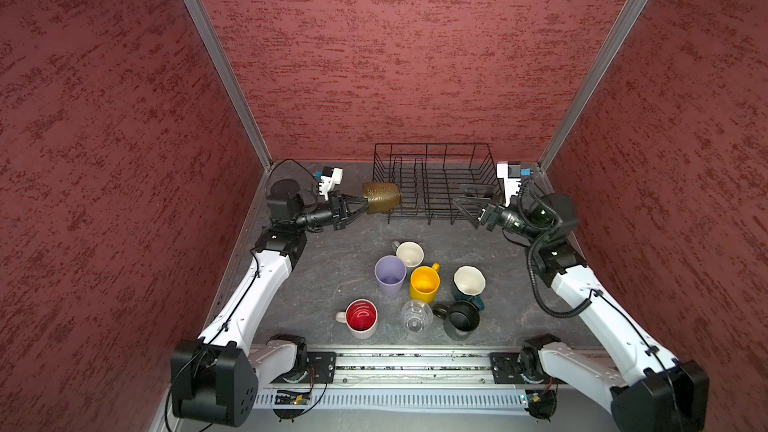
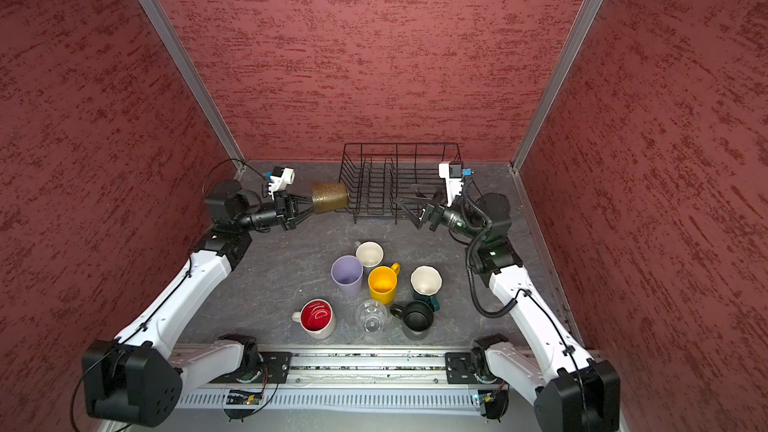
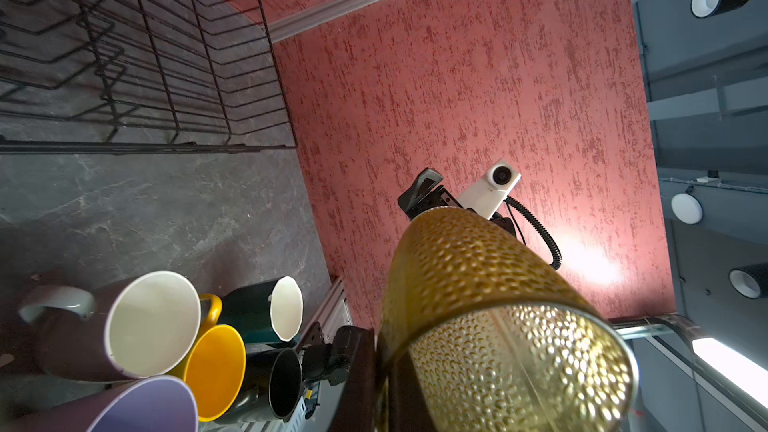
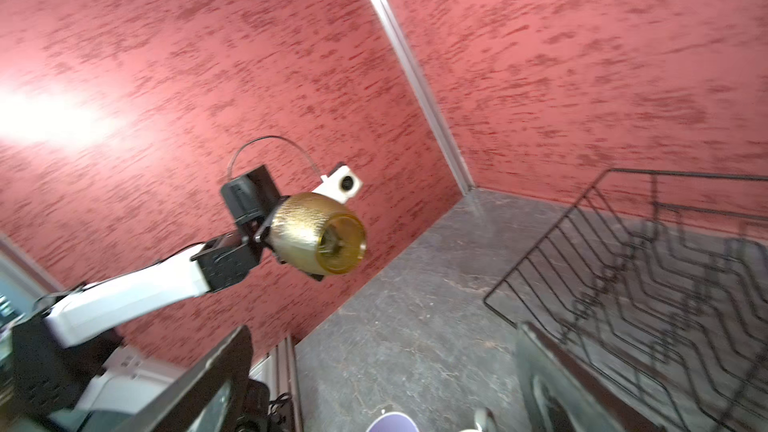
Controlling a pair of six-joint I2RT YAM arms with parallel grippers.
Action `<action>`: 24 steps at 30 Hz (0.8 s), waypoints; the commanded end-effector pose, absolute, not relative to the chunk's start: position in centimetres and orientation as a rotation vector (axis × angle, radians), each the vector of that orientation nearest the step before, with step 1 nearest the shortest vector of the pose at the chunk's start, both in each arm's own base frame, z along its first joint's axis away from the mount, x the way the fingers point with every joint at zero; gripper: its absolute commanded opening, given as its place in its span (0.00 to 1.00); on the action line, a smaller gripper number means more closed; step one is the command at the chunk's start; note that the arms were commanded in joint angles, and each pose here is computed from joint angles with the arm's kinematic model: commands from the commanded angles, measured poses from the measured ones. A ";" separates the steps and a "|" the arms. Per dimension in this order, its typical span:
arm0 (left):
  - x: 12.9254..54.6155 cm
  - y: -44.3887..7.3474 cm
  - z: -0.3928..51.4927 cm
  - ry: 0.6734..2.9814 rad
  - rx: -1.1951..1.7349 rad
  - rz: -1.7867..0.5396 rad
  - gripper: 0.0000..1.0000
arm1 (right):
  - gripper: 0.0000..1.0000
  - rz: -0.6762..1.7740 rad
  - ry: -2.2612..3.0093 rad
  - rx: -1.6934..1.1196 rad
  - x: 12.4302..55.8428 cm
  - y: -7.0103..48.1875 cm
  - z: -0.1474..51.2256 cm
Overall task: Load the cups into the dish rack
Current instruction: 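Lift the gold cup toward the right gripper while the right gripper approaches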
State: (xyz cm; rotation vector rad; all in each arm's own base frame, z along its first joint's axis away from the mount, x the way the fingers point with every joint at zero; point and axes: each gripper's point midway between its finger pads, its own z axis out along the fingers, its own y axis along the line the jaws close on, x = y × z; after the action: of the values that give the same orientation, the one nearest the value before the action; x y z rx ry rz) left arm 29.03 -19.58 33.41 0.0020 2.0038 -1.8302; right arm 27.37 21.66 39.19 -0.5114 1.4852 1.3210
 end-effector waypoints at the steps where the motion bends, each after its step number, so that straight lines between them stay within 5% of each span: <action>1: 28.5 -20.4 35.6 1.935 0.128 -1.855 0.00 | 0.98 1.402 1.337 -0.648 25.4 23.8 42.4; 24: 28.1 -22.0 34.4 1.960 0.173 -1.927 0.00 | 0.97 1.599 1.405 -0.670 28.1 31.9 40.3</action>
State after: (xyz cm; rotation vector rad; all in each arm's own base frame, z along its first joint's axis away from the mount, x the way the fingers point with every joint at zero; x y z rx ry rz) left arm 28.55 -21.79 33.74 0.1191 1.9911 -1.9215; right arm 28.49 31.52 37.71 -0.6560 1.4915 1.5849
